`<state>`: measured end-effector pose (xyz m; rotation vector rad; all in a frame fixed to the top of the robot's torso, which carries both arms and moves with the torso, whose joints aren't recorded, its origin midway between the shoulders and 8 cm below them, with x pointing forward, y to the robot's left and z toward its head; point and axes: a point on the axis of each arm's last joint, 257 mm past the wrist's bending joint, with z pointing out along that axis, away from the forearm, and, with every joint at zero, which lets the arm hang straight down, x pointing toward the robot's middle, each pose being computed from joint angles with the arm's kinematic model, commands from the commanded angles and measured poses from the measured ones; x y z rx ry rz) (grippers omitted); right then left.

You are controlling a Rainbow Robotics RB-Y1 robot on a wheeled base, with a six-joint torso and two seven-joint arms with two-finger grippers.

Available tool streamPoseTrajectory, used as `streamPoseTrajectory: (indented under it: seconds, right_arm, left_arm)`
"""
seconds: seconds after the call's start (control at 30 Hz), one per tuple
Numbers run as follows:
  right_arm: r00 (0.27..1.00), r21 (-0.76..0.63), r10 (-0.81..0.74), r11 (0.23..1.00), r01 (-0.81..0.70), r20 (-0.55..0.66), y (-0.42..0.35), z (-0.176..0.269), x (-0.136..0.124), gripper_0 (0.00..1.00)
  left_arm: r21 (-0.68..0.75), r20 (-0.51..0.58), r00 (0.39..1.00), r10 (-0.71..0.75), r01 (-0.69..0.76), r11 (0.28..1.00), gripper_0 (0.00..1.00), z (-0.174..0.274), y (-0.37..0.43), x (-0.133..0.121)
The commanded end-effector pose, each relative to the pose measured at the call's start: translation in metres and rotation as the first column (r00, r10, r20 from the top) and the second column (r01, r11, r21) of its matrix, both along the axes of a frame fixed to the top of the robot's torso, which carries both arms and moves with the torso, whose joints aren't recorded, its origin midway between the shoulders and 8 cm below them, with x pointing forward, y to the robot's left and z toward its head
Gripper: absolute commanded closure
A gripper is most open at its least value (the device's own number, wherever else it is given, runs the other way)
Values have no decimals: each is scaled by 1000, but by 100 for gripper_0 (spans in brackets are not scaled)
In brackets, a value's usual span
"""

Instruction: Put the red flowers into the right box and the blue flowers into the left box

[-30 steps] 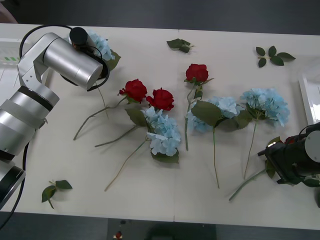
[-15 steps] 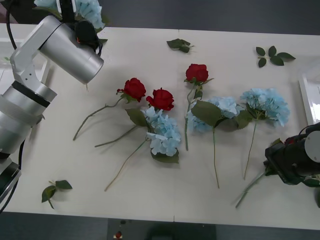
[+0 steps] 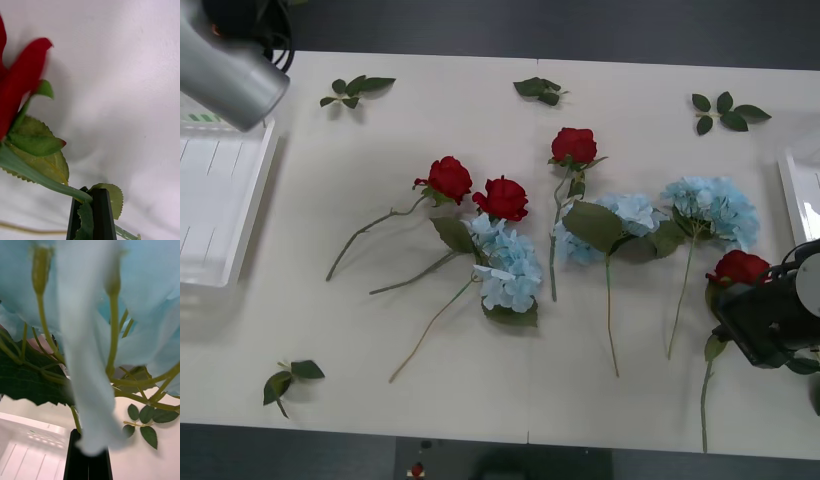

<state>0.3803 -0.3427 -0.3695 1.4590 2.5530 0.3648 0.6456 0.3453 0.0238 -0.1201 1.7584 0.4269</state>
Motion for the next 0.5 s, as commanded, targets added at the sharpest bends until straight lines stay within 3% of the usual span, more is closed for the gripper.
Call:
streamPoseTrajectory:
  seconds: [0.03,0.5]
  right_arm:
    - [989,-64,99,994,-92,107,-11,53,20,100]
    - [929,-208,233,962,-176,287,-66,149,42,100]
  left_arm:
    - [47,6,1000,-1,1,999,100,44,34,-10]
    - [-208,-282,957,71,-133,969,100,-6,148,-45]
